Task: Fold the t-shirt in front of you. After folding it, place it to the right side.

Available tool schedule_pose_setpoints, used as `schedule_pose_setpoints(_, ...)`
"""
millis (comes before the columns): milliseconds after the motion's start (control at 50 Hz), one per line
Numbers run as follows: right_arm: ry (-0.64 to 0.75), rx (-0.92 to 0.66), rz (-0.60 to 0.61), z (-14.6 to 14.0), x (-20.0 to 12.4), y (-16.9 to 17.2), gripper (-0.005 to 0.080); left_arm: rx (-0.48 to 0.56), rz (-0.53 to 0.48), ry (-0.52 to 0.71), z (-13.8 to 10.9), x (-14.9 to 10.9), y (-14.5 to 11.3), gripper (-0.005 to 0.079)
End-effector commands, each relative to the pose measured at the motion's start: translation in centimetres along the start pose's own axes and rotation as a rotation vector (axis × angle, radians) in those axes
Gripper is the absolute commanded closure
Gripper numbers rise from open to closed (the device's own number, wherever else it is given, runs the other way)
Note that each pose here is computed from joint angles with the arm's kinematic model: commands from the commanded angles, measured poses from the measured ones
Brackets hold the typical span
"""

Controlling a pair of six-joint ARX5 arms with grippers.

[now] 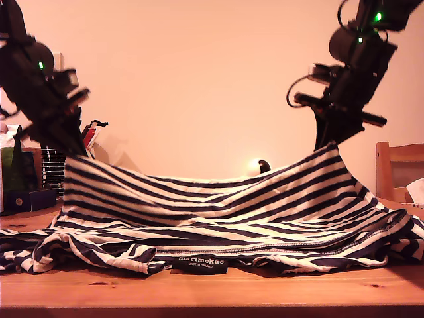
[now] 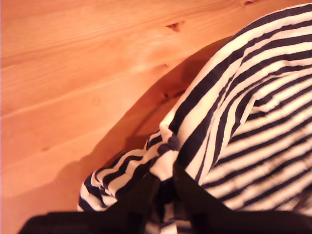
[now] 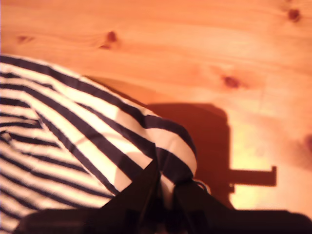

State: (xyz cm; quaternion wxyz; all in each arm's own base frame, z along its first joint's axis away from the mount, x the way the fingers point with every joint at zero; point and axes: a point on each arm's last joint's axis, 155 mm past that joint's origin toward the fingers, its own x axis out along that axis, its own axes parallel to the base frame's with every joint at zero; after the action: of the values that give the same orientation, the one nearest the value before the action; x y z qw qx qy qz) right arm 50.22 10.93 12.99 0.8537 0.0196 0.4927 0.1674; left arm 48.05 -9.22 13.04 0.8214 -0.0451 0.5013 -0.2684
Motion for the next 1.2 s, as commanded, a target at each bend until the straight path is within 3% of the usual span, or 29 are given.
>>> schedule_pose_setpoints(0,0.008,-0.007,-0.001,-0.1,-0.2,0.3,0.0765,0.031,0.002,-0.029,0.7,-1.5,-1.0,0.0764)
schedule_pose_setpoints(260,-0.069,-0.013,-0.022,0.2,-1.1,0.6,0.0765,0.056,0.013,-0.075,1.5,-3.0,-1.6,0.0764)
schedule_pose_setpoints(460,-0.091,-0.013,-0.023,-1.6,-1.3,0.7,0.0765,0.07,0.008,-0.081,0.8,-1.9,-1.8,0.0764)
schedule_pose_setpoints(620,-0.099,-0.014,-0.021,-2.9,-1.9,0.9,0.0765,0.073,0.009,-0.108,-1.3,-0.9,-2.2,0.0764)
schedule_pose_setpoints(800,-0.098,-0.02,-0.018,-4.9,-2.9,1.4,0.0765,0.07,0.039,-0.158,-3.7,-1.7,-2.8,0.0764)
schedule_pose_setpoints(1180,-0.071,0.006,-0.013,-11.2,-4.5,2.1,0.0765,0.018,0.046,-0.11,-10.5,-1.7,-3.6,0.0764)
